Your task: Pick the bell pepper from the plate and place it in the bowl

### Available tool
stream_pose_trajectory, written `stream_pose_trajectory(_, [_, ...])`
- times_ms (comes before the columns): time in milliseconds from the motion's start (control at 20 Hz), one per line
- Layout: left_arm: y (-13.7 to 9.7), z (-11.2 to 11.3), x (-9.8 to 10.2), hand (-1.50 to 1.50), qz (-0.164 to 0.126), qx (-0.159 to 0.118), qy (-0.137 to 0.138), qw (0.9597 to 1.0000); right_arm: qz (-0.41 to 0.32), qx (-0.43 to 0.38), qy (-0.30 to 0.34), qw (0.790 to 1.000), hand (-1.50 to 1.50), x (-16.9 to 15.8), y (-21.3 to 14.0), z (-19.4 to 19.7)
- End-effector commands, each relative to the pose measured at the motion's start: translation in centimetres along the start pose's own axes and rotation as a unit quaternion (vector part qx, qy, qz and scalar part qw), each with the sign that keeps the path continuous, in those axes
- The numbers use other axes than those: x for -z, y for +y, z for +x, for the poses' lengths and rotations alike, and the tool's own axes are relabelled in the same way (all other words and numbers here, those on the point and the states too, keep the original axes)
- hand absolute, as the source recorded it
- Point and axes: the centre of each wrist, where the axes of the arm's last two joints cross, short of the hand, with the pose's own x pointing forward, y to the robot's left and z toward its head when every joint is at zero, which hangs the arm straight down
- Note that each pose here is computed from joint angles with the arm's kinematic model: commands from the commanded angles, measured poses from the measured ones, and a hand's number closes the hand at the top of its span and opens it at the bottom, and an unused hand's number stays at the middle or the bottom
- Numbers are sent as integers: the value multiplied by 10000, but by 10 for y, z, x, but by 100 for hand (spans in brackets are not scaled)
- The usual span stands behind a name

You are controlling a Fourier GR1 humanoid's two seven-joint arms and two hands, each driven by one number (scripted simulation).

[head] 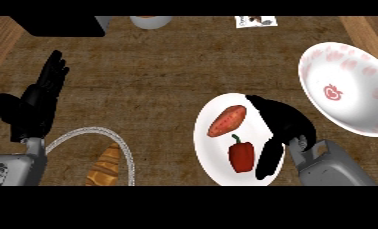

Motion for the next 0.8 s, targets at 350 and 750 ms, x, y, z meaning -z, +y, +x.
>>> stream_pose_trajectory(350, [26,-2,12,0,43,4,18,10000,-280,-449,417,9977,-150,10,20,22])
stream_pose_trajectory(750, [10,-7,4,0,82,-35,34,10000,57,-527,597,9968,-150,23,61,15])
